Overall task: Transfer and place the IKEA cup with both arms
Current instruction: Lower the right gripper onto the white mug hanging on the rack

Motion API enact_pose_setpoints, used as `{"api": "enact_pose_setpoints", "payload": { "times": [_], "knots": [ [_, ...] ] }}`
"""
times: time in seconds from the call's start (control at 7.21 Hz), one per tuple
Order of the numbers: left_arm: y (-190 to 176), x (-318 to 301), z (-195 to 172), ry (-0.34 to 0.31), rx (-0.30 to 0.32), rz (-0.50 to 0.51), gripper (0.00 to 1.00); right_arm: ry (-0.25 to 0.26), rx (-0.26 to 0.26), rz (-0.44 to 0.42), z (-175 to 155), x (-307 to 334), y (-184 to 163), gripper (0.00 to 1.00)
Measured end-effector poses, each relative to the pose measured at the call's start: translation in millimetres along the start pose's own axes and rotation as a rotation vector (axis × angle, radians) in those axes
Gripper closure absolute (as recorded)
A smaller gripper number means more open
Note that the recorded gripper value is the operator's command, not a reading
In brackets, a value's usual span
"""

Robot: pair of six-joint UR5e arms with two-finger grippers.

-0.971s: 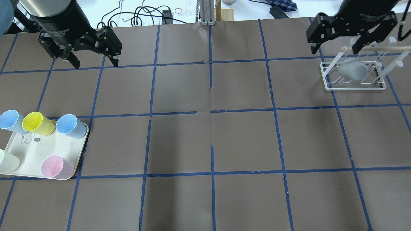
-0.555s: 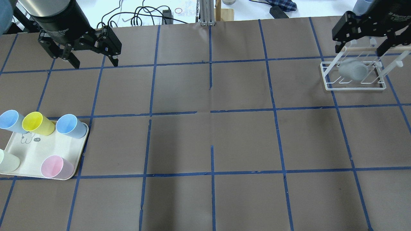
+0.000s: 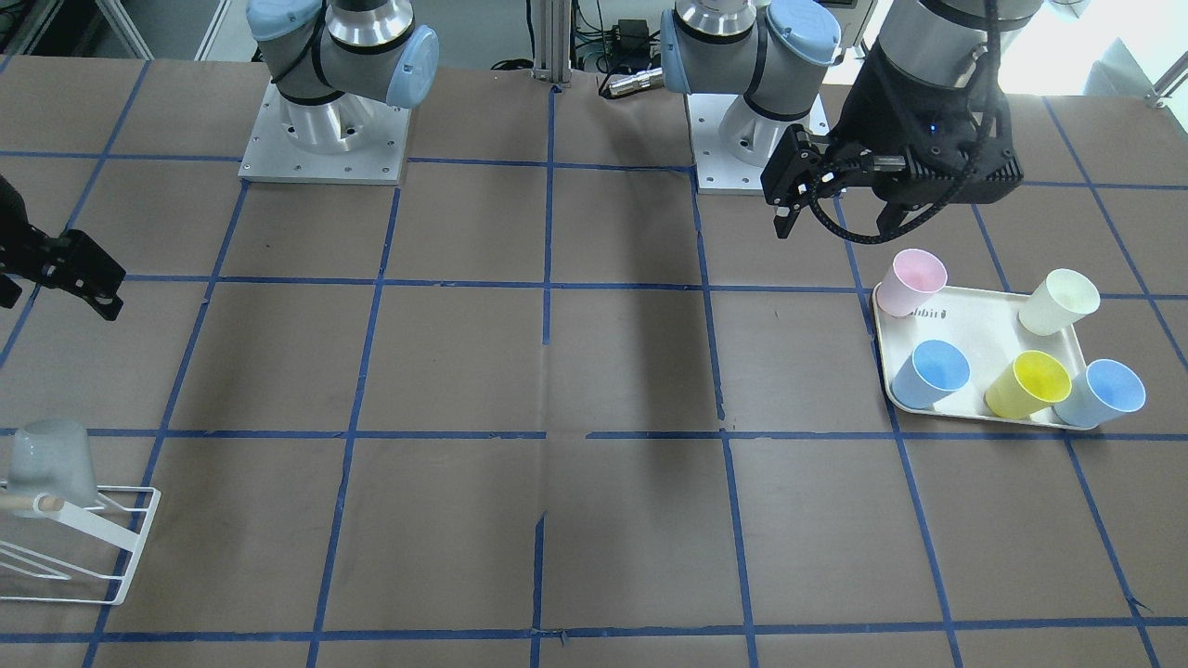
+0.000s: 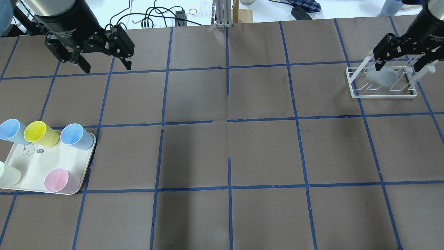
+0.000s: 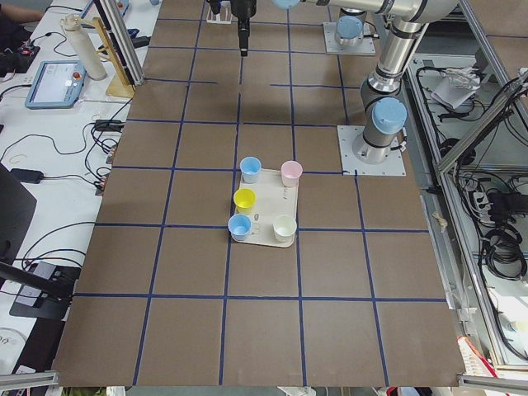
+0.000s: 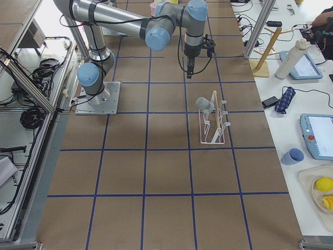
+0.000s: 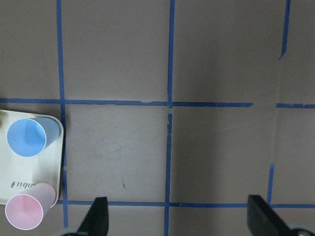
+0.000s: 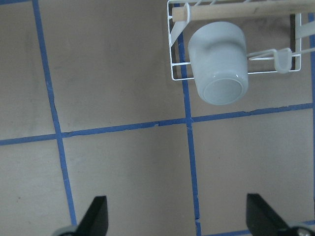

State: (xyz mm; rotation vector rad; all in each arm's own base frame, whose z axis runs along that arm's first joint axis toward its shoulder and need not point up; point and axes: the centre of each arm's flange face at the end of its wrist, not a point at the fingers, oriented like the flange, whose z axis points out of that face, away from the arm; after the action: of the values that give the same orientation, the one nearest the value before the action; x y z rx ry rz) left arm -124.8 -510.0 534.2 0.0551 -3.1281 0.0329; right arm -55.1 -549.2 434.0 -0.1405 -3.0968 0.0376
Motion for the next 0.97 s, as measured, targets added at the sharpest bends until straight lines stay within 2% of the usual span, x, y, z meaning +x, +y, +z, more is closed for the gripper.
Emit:
{"api": "enact_pose_setpoints", "payload": {
  "times": [0.14,0.42,0.69,0.97],
  "knots": [
    [-0.6,-0.4,0.3,0.001,0.000,-0.001,0.00,0.014,0.012,-0.031,24.7,4.8,-11.6,0.02],
    [-0.3,-0.6,1.0,0.003,-0.002,-0.002,0.00,0.089,0.018,-0.087,58.4,18.3,-28.7,0.04],
    [0.0,-1.3,2.1,0.002,-0.004,-0.003,0.00,0.102,-0.008,-0.078,82.7,33.8,-37.1,0.04],
    [0.3,-1.6,2.4,0.002,-0.005,-0.003,0.00,0.098,-0.009,-0.053,97.0,51.6,-42.7,0.05]
  ]
}}
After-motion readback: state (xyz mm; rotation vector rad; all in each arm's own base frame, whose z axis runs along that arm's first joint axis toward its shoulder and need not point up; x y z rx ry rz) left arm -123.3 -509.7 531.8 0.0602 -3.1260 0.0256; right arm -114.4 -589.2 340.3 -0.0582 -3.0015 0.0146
